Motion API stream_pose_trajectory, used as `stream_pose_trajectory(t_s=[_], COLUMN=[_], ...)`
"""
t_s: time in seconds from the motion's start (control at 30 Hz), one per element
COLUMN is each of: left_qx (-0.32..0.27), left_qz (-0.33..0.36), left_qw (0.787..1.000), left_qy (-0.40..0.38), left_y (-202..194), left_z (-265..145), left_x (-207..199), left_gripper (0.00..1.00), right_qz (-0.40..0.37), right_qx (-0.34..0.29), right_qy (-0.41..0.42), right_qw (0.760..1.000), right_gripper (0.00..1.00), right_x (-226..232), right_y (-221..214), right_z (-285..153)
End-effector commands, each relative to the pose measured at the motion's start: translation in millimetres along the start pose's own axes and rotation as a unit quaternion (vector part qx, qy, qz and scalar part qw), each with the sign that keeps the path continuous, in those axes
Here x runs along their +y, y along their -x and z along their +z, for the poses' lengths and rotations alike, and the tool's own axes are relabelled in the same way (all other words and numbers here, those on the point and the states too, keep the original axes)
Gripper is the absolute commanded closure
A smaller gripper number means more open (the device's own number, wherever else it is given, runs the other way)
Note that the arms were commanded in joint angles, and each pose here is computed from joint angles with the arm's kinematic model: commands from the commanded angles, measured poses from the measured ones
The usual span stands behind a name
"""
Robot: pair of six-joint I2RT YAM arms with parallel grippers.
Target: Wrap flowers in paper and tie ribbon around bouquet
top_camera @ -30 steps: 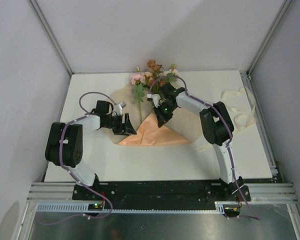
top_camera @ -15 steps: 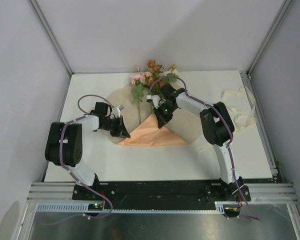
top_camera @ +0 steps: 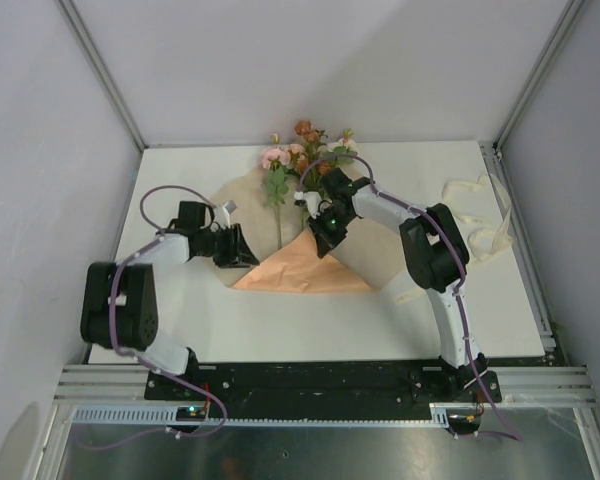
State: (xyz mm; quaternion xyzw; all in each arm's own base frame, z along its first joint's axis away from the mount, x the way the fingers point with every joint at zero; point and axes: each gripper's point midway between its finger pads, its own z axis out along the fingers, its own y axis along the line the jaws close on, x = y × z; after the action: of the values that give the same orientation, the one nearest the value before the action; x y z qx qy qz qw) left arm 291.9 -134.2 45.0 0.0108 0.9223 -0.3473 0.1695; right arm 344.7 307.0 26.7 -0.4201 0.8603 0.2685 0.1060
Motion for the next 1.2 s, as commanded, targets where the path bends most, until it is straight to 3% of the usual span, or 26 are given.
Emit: stream_pose_trajectory(t_s=[0.0,0.13,0.27,0.47,0.6,0.63,0.8,0.87,1.07,1.17], left_qx=[-0.103,-0.094,-0.051,-0.005,0.034,0.039,0.058,0.06,0.062,0.06], left_qz=[0.067,0.046,0.008,-0.055,-0.103,-0.112,-0.145,-0.147,-0.145,-0.142], left_qw=[0.991,0.991,0.994,0.996,0.994,0.993,0.987,0.986,0.986,0.986], left_qy=[-0.046,-0.085,-0.101,-0.064,-0.015,0.0,0.043,0.051,0.057,0.059], left_y=[41,32,7,-14,-33,-37,-49,-51,-54,-53], left_z=[-39,-36,-8,27,43,46,49,49,48,48], left_x=[-48,-73,-75,-40,-9,-2,22,26,28,29], left_gripper=[0.55,0.58,0.7,0.9,0.99,0.99,1.0,1.0,1.0,1.0], right_qz=[-0.031,-0.033,-0.034,-0.036,-0.036,-0.035,0.005,0.039,0.134,0.143], right_qx=[-0.04,-0.04,-0.04,-0.04,-0.046,-0.048,-0.075,-0.097,-0.137,-0.115], right_qy=[-0.006,-0.003,-0.003,-0.012,-0.016,-0.018,-0.016,0.015,0.184,0.239], right_qw=[0.999,0.999,0.999,0.998,0.998,0.998,0.997,0.994,0.964,0.954], right_gripper=[1.0,1.0,1.0,1.0,0.97,0.93,0.41,0.29,0.04,0.01], right_x=[9,11,13,12,12,12,14,22,84,118], right_y=[30,31,34,36,40,42,52,53,36,28], right_z=[-18,-15,-13,-16,-21,-24,-78,-108,-143,-127])
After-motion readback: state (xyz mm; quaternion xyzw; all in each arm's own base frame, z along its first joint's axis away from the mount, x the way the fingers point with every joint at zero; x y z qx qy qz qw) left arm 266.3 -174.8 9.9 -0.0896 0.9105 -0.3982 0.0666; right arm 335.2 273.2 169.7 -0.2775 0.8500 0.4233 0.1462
